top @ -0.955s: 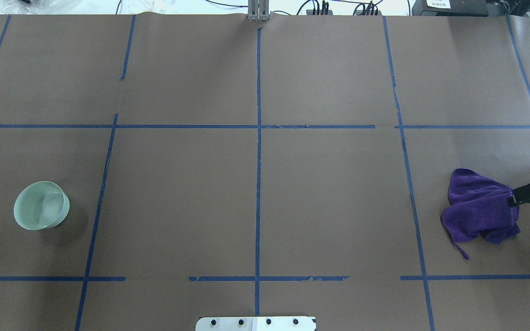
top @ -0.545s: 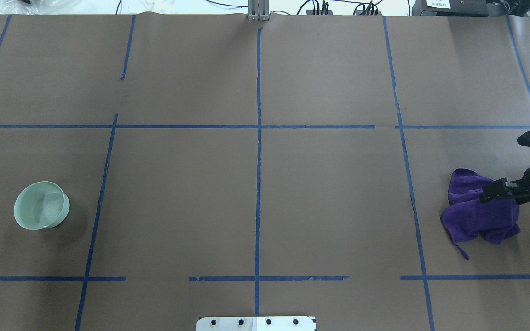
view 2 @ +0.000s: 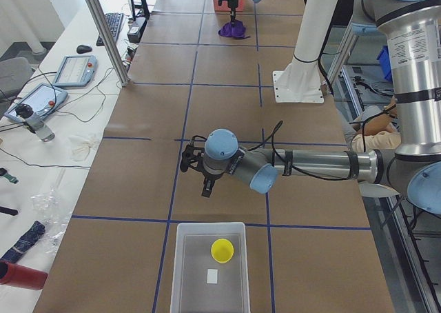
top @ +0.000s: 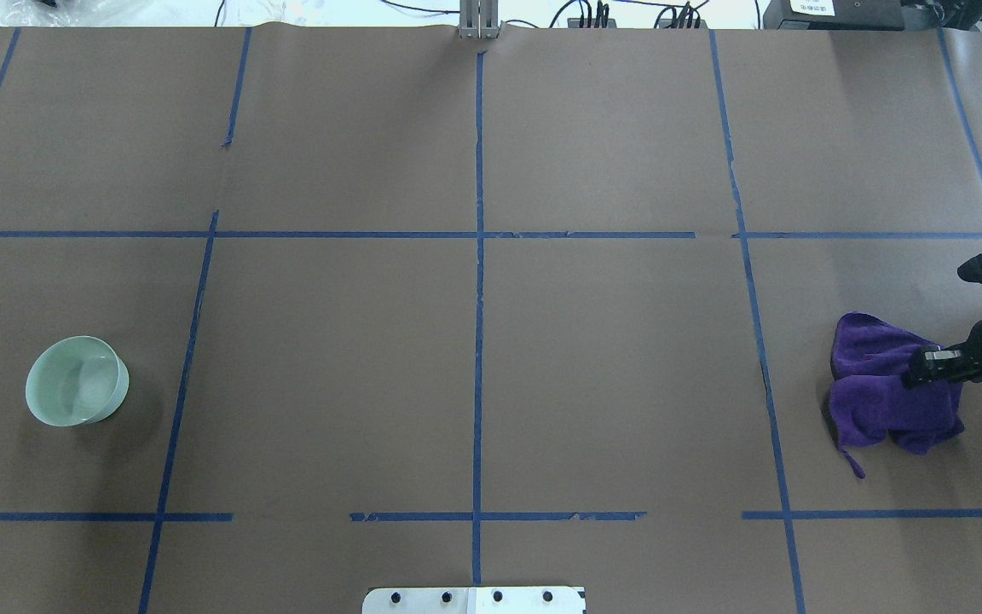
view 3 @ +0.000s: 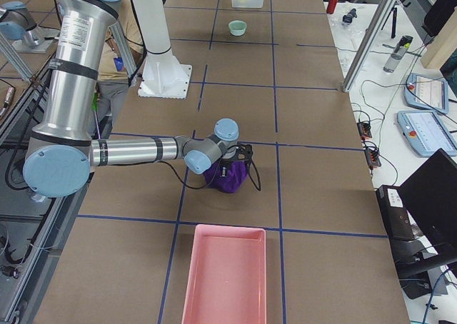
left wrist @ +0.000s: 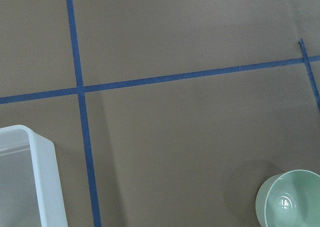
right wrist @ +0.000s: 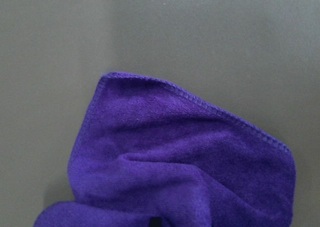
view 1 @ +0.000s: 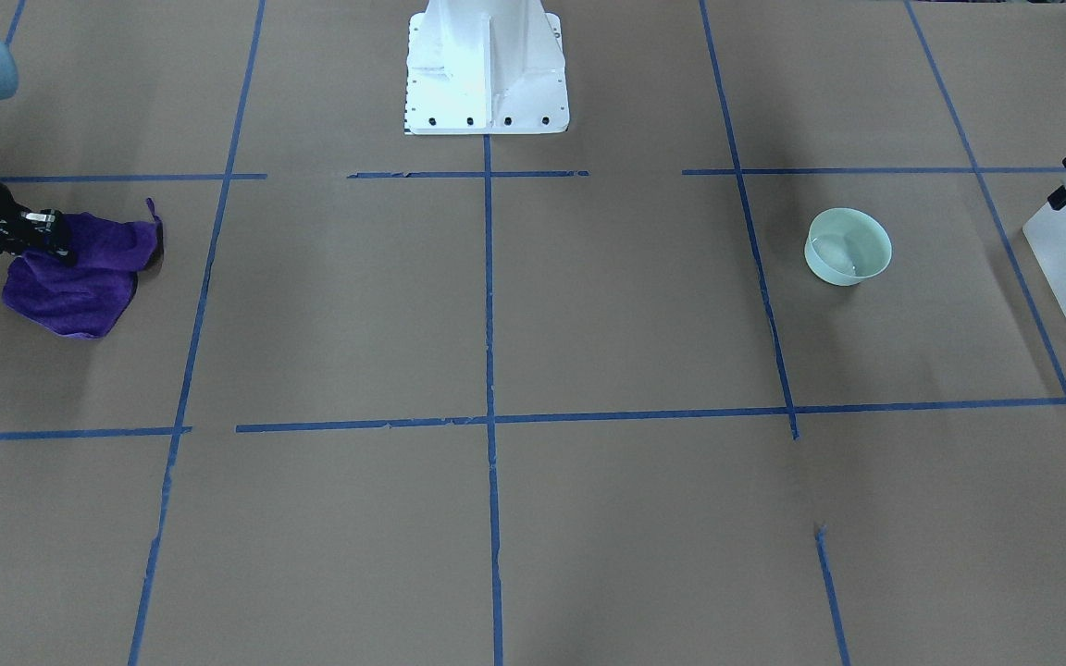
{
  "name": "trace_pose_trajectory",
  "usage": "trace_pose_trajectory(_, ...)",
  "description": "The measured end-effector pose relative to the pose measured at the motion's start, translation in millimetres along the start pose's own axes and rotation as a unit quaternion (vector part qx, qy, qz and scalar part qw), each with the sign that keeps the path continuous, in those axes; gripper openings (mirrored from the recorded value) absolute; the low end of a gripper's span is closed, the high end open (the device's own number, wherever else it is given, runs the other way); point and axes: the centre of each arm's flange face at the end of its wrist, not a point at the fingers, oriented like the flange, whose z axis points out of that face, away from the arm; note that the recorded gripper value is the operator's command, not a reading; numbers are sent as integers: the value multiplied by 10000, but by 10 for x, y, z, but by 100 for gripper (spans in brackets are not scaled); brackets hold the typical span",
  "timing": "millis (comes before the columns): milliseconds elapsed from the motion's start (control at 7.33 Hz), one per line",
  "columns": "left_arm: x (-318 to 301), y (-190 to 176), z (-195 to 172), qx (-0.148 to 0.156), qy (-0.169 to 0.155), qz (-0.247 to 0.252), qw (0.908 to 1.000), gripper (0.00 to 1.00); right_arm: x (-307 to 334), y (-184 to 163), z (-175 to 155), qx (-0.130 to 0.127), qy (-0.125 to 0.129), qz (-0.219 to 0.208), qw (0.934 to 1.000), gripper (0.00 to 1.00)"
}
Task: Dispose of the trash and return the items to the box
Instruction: 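Lift the purple cloth with the right gripper and drop it into the pink bin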
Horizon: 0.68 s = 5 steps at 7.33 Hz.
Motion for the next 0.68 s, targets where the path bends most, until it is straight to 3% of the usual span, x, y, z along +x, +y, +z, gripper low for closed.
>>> trace_pose_trajectory(273, 267, 23, 184, -28, 239, 1, 9997, 100, -30, 92, -337, 114, -201, 9, 9997, 0)
trace_pose_trajectory(682, 375, 40, 265, -72, 315, 10, 9995, 100, 310, 194, -1618, 990, -833, 324, 9911, 0)
